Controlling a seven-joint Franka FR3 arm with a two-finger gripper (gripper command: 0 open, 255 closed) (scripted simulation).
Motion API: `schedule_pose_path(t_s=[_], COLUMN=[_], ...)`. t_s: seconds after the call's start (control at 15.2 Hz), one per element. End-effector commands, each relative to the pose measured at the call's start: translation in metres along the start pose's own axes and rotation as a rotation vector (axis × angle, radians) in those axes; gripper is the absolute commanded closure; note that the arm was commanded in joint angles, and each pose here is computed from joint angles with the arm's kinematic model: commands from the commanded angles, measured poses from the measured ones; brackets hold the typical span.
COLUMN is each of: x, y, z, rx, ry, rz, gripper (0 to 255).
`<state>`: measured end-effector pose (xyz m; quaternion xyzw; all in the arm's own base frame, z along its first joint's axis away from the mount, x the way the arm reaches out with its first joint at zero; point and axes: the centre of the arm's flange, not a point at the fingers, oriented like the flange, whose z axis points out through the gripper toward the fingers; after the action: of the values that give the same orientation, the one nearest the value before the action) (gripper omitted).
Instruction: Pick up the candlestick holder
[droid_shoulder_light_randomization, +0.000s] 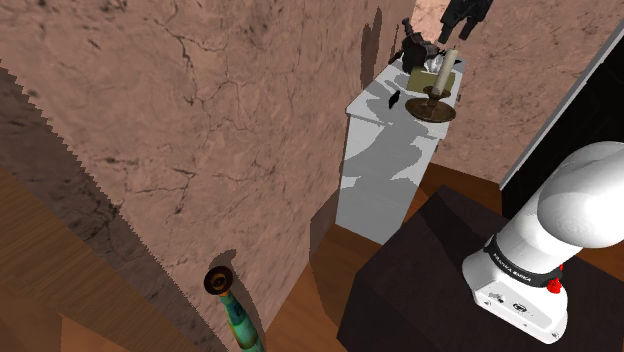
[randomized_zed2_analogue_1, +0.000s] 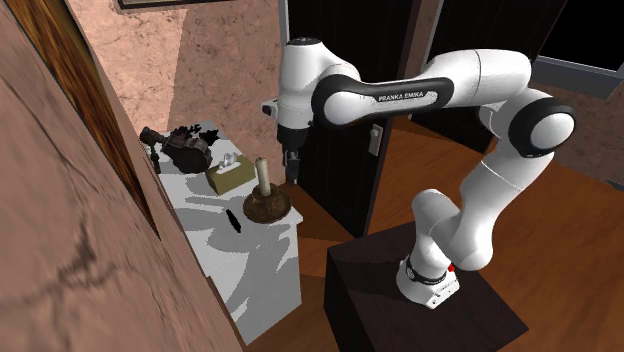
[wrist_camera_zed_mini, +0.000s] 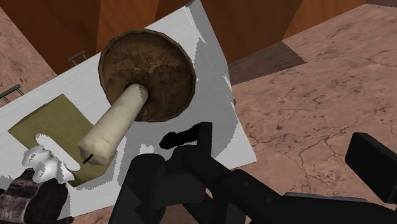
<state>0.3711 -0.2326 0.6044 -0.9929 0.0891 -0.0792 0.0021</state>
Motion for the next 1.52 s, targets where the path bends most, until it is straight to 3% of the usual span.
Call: schedule_pose_path(t_s=[0.0, 0.79, 1.45], x=[0.012, 0.082, 0.078], y=[0.026, 0.164, 0.17], z=[0.008, 0.047, 0.088], rx=[-0.002, -0.005, -0.005], ry=[-0.004, -0.026, -0.027], rz=[-0.003, -0.014, -0.014], gripper=[0, 0, 0])
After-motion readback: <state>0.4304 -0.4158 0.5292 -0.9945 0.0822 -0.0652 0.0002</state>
